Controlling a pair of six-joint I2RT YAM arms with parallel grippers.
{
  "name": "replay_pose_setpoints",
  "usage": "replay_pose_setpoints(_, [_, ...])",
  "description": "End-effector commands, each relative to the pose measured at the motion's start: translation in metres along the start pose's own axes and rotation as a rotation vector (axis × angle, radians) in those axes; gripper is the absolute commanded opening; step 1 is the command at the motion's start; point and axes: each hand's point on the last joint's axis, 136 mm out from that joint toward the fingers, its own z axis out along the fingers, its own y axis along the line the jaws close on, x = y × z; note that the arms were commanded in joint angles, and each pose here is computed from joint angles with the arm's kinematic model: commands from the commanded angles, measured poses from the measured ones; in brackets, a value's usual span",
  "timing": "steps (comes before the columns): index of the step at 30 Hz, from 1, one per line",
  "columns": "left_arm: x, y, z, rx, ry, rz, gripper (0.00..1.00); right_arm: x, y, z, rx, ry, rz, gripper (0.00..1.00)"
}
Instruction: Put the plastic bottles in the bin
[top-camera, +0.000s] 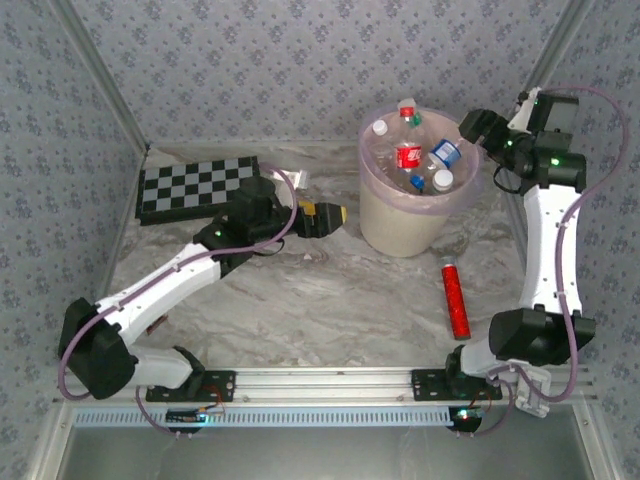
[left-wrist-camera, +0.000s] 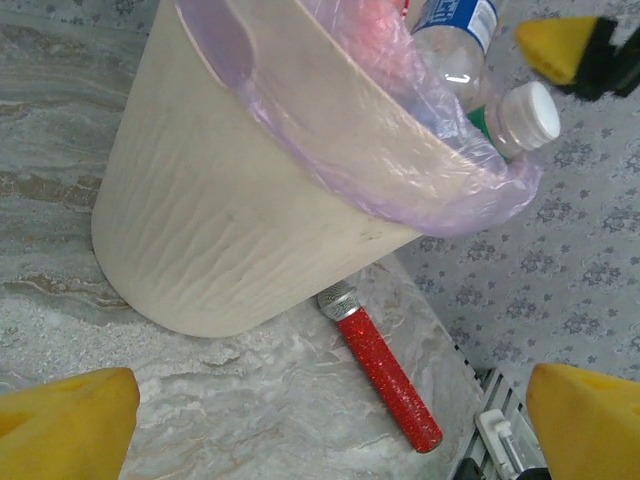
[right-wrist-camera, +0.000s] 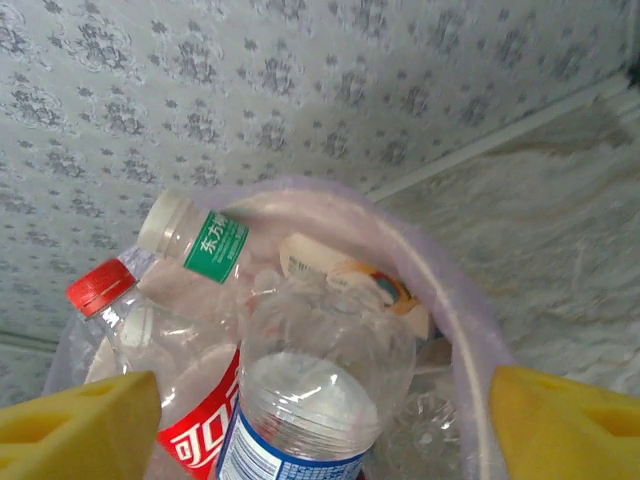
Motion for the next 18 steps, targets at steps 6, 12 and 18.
replay_pose_setpoints(6, [-0.012,-0.008,0.0,0.035,-0.016,-0.004,0.99,0.013,0.006,0.04,0.033,0.076,-0.08,0.57])
replay_pose_setpoints(12, [-0.008,-0.005,-0.006,0.02,-0.019,-0.013,0.99,0.043,0.018,0.082,0.005,0.178,-0.112,0.48])
replay_pose_setpoints(18, [-0.008,-0.005,-0.012,0.01,-0.027,-0.009,0.99,0.035,0.021,0.072,0.024,0.148,-0.141,0.48])
